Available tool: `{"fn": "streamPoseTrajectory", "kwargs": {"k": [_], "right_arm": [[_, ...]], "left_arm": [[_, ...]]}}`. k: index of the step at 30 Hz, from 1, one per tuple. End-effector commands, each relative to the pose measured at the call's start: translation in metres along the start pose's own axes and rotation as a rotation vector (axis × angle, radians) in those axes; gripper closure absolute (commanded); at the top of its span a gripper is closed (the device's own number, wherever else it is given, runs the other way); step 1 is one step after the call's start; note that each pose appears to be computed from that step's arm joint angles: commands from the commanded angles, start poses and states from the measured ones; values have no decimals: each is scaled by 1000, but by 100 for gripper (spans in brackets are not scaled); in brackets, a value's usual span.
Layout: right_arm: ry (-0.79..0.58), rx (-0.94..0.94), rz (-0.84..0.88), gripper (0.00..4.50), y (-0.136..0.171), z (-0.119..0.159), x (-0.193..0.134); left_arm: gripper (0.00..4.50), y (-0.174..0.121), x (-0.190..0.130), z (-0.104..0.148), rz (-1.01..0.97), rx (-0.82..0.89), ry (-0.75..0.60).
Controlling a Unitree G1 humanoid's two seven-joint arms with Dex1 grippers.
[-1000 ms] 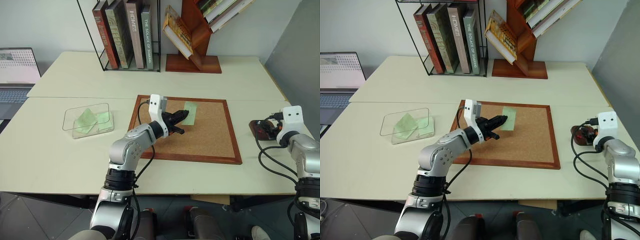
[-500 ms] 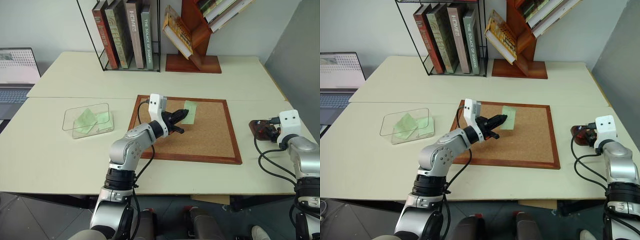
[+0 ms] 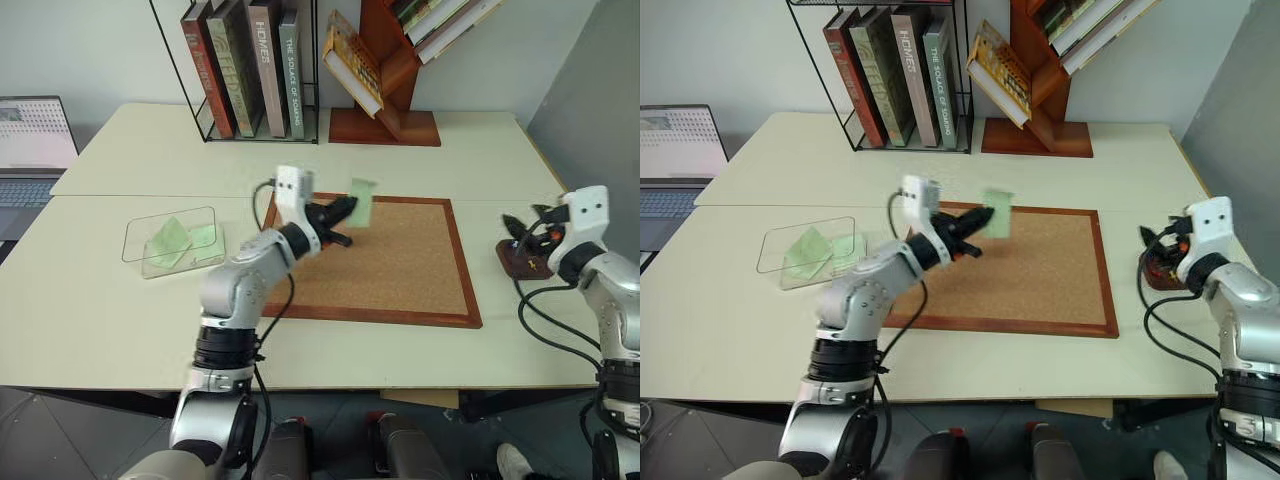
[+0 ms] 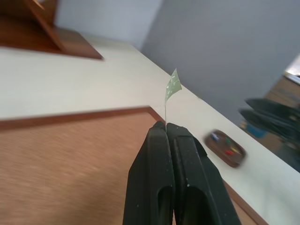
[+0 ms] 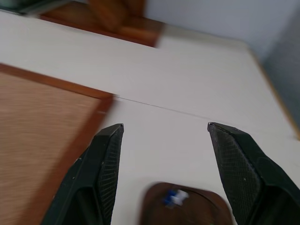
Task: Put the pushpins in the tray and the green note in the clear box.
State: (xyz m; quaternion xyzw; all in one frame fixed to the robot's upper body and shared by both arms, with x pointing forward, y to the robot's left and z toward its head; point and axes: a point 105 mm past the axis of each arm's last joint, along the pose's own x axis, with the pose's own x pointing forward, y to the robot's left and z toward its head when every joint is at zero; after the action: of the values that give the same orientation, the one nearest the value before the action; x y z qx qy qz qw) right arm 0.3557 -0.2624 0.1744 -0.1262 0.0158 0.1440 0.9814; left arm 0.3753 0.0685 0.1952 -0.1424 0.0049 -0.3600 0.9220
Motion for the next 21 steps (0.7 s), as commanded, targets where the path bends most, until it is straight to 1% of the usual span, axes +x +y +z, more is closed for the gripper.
{"fn": "streamPoseTrajectory", "kwargs": {"k": [1,2,5,7,11,16,18,21], "right_arm": [[-88,-89,172,147,32,26,1],[-97,-102,205,147,39,29,1],[-160,-83,397,147,76,47,2],[-182,-73,483,147,92,54,1],[-200,-63,653,147,123,64,0],[-217,-65,737,147,145,68,6],[-218,-69,761,147,152,68,7],[-216,-79,777,147,157,66,7]], "left_arm": [[450,20,-25,37,118,111,-90],[450,26,-31,41,146,122,-94],[450,57,-67,58,330,216,-101],[450,75,-88,64,449,242,-93],[450,111,-145,60,724,287,-19],[450,144,-202,54,1020,301,39],[450,151,-214,52,1085,287,47],[450,155,-214,48,1101,263,49]]}}
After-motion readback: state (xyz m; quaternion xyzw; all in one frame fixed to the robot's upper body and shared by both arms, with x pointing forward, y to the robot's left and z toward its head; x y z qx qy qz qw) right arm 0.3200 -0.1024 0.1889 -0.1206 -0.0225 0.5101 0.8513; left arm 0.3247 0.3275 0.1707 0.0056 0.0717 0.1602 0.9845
